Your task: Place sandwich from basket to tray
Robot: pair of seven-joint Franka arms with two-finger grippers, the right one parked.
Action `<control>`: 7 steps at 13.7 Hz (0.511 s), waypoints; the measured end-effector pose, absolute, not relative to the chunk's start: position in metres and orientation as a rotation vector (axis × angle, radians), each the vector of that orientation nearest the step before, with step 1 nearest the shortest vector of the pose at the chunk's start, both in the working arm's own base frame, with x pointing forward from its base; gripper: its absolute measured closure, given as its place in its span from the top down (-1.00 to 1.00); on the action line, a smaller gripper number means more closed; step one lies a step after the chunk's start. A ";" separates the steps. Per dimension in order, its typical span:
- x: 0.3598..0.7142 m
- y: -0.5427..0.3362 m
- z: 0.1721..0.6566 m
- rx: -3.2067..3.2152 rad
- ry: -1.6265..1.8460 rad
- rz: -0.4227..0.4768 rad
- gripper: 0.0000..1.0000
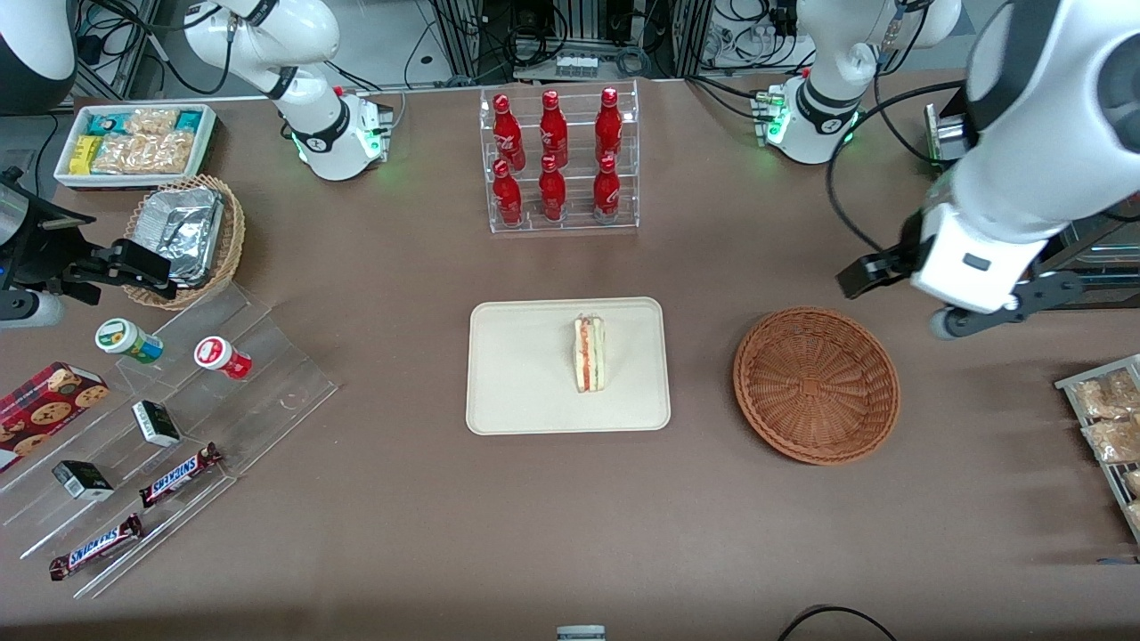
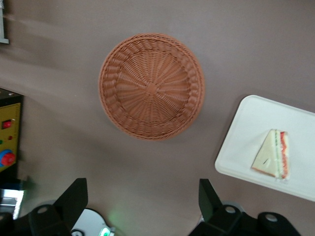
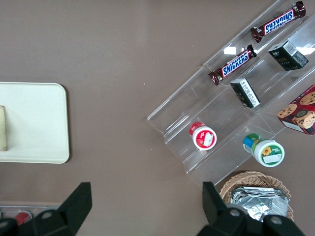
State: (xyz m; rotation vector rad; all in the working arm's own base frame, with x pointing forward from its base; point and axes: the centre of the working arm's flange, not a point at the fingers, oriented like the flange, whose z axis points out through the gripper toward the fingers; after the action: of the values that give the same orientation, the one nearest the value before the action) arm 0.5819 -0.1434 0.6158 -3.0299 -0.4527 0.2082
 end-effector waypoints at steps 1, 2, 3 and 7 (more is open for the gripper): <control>0.581 -0.132 0.619 -3.034 -0.438 0.214 0.99; 0.579 -0.119 0.622 -3.040 -0.417 0.226 0.99; 0.577 -0.104 0.626 -3.050 -0.383 0.236 0.99; 0.555 -0.048 0.648 -3.100 -0.245 0.255 0.99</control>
State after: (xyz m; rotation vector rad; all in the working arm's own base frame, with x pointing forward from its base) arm 0.5548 -0.0483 0.6476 -3.0998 -0.2450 0.2551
